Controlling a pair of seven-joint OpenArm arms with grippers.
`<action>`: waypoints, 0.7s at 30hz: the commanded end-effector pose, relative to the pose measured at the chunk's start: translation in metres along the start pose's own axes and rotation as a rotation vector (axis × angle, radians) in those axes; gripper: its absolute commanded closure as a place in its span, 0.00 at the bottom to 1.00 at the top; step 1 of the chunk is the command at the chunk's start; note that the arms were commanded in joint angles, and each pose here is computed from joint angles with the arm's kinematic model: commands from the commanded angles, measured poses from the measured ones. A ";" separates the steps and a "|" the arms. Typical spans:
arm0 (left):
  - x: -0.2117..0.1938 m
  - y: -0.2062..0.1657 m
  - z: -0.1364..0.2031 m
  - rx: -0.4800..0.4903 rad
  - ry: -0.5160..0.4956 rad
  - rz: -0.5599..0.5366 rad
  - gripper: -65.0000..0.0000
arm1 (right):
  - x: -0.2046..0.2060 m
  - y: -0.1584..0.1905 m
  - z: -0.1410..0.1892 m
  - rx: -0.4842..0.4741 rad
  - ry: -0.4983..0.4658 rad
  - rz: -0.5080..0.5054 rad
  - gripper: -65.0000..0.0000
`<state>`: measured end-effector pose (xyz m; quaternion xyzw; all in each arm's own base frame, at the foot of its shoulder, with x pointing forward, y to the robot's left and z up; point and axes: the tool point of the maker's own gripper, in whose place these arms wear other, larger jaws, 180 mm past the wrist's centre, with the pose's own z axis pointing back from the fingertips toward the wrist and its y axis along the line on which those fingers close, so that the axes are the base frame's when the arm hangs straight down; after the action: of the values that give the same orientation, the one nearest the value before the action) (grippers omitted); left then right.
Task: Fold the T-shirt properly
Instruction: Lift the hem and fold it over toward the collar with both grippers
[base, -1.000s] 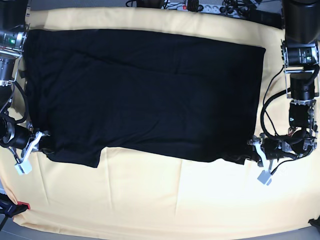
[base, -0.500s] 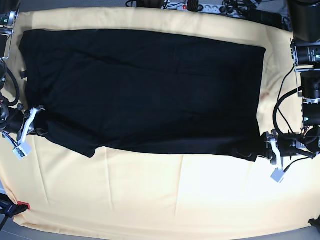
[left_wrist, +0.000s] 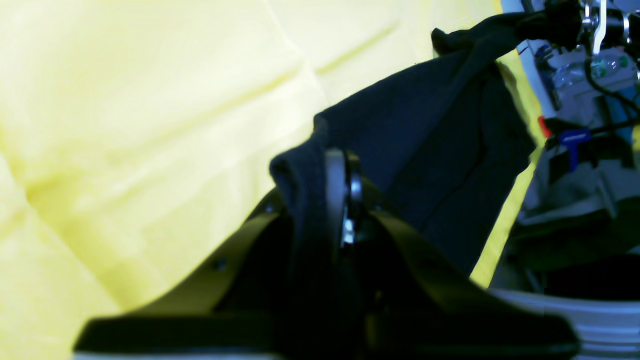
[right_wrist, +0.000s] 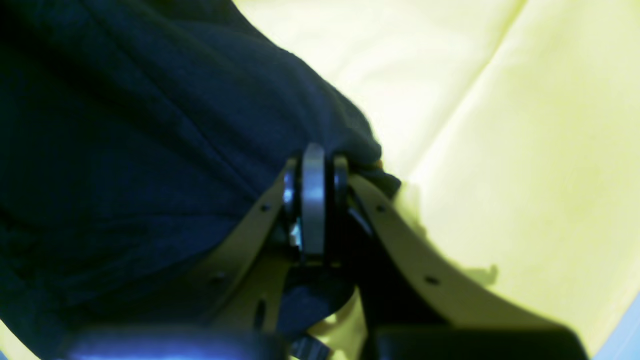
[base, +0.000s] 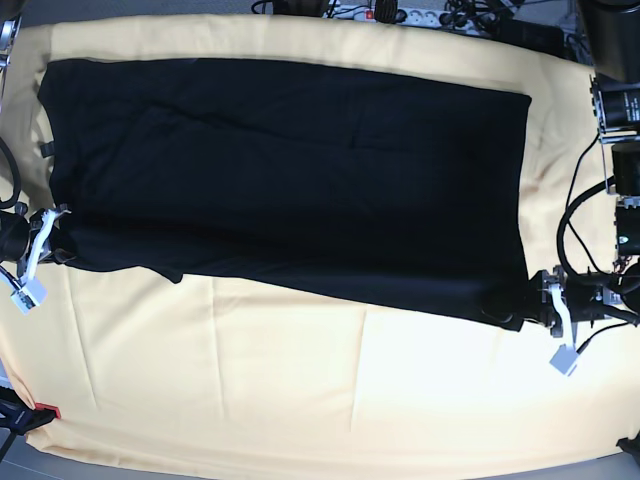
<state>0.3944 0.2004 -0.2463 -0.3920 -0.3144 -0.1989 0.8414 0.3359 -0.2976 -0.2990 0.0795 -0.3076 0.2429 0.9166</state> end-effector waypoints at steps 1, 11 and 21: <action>0.011 -0.004 0.012 0.006 -0.026 -0.033 1.00 | 0.013 -0.011 0.013 -0.033 -0.027 0.025 1.00; -0.063 -0.060 -0.007 -0.072 0.149 -0.218 1.00 | 0.010 -0.012 0.012 -0.030 -0.022 0.012 1.00; -0.083 -0.065 0.021 -0.024 0.255 -0.318 1.00 | -0.031 0.001 0.002 0.002 0.075 -0.013 1.00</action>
<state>0.2835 0.1803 -0.2727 -0.3252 -0.2432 -0.3737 0.8340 0.3019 -0.3008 -0.3349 0.0891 -0.2511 0.2358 0.9346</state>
